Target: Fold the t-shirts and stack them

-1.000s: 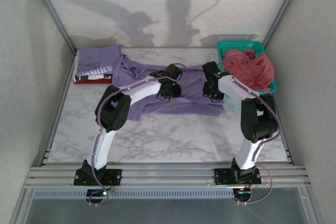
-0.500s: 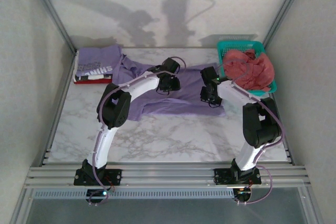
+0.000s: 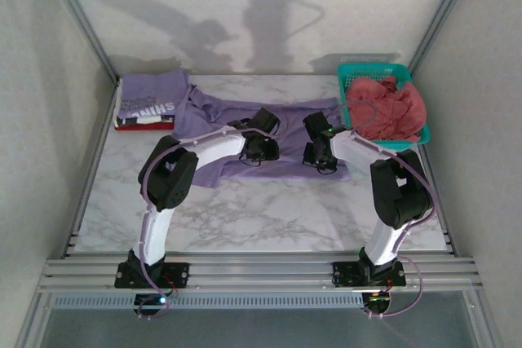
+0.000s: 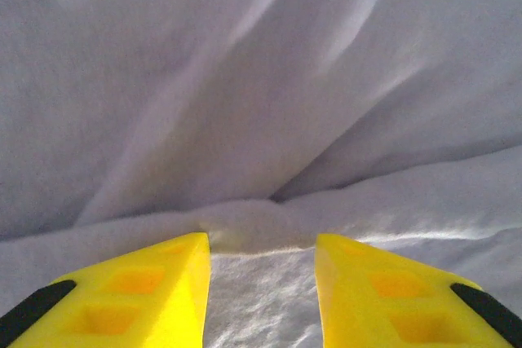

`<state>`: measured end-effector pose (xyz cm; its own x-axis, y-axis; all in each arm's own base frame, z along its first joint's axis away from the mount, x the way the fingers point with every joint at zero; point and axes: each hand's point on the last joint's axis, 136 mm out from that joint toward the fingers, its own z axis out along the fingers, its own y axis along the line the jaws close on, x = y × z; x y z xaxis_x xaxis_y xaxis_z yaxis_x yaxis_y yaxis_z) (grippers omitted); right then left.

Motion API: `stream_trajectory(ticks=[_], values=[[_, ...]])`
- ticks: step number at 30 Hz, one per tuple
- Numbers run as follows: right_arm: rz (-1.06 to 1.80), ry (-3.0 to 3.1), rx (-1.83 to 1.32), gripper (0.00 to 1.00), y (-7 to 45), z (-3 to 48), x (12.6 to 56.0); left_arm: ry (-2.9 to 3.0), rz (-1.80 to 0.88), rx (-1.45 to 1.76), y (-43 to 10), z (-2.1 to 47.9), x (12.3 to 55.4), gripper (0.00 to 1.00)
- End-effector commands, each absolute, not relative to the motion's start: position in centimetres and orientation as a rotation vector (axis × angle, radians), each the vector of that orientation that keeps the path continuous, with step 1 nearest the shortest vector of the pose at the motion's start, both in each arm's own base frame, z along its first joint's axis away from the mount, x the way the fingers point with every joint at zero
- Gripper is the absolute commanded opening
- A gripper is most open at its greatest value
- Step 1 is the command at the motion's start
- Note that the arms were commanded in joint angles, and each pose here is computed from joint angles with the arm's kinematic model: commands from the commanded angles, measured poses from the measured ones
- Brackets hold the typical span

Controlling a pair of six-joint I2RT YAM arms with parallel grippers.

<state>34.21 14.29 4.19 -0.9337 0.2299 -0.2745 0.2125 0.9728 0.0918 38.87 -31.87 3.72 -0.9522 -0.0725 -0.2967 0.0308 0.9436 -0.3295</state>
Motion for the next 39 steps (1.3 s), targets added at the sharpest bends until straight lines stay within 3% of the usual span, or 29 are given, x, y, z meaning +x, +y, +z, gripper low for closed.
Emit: stream_trajectory(ticks=[1, 13, 25, 31, 39], values=[[0.080, 2.859, 0.347, 0.09, 14.5, 2.5, 33.9, 2.754, -0.537, -0.048, -32.5, 5.1, 38.5, 0.37], [0.010, 2.805, 0.338, 0.09, 14.2, 2.0, 36.4, 2.756, -0.502, -0.068, -31.5, 4.6, 37.2, 0.37], [-0.038, 2.707, 0.337, 0.11, 13.3, 4.3, 40.4, 2.836, -0.447, -0.075, -30.2, 0.6, 34.7, 0.37], [-0.007, 2.754, 0.374, 0.10, 12.0, 2.8, 42.7, 2.838, -0.455, -0.076, -30.1, 0.5, 34.2, 0.37], [-0.009, 2.731, 0.262, 0.11, 12.6, 7.5, 42.2, 2.810, -0.463, -0.060, -30.7, 1.9, 35.2, 0.37]])
